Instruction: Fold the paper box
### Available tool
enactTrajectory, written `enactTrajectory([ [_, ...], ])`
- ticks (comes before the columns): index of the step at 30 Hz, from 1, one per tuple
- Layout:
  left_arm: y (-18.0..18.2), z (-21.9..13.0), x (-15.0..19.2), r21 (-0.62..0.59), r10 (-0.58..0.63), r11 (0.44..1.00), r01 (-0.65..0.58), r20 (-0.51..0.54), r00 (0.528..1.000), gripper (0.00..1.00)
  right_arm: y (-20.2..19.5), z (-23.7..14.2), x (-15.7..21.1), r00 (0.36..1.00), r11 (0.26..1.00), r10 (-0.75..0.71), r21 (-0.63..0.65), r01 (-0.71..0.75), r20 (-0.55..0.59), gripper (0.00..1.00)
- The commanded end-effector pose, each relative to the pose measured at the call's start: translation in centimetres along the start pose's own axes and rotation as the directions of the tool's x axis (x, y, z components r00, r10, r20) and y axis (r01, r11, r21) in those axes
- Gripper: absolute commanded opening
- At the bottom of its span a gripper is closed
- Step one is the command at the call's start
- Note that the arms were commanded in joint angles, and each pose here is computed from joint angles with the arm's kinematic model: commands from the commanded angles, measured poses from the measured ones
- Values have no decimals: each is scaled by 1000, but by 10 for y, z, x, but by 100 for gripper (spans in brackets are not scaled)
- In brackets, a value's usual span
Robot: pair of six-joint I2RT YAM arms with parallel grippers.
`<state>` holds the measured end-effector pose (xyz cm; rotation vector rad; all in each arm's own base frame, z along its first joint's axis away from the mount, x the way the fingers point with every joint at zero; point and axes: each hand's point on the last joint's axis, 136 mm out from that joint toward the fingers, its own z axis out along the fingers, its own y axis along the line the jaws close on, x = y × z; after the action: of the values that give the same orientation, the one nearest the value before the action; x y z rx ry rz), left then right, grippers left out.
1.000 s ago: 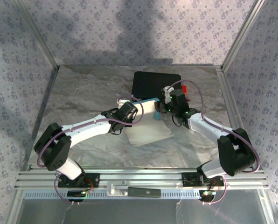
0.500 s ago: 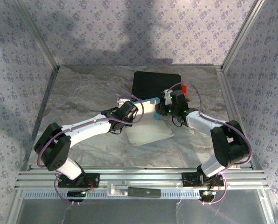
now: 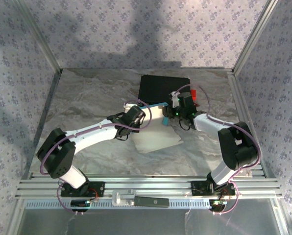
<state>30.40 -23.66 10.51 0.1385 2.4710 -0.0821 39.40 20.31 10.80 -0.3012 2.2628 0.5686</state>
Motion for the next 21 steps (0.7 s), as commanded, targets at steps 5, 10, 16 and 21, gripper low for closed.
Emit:
enactTrajectory([
  [5,-4,-2,-8,11,4,1000,-4,3,1000,0,-1,2,-11,1000,1000,-5,4,5,10,10],
  [10,-4,-1,-7,12,6,1000,-6,-1,1000,0,-1,2,-9,999,998,-37,55,37,9,0],
  [16,-4,-1,-9,14,1,1000,-1,2,1000,0,-7,0,-6,995,971,-103,218,100,3,0],
  [21,-5,-2,-8,14,3,1000,-3,1,1000,0,-16,-4,-2,992,934,-125,339,117,2,0],
])
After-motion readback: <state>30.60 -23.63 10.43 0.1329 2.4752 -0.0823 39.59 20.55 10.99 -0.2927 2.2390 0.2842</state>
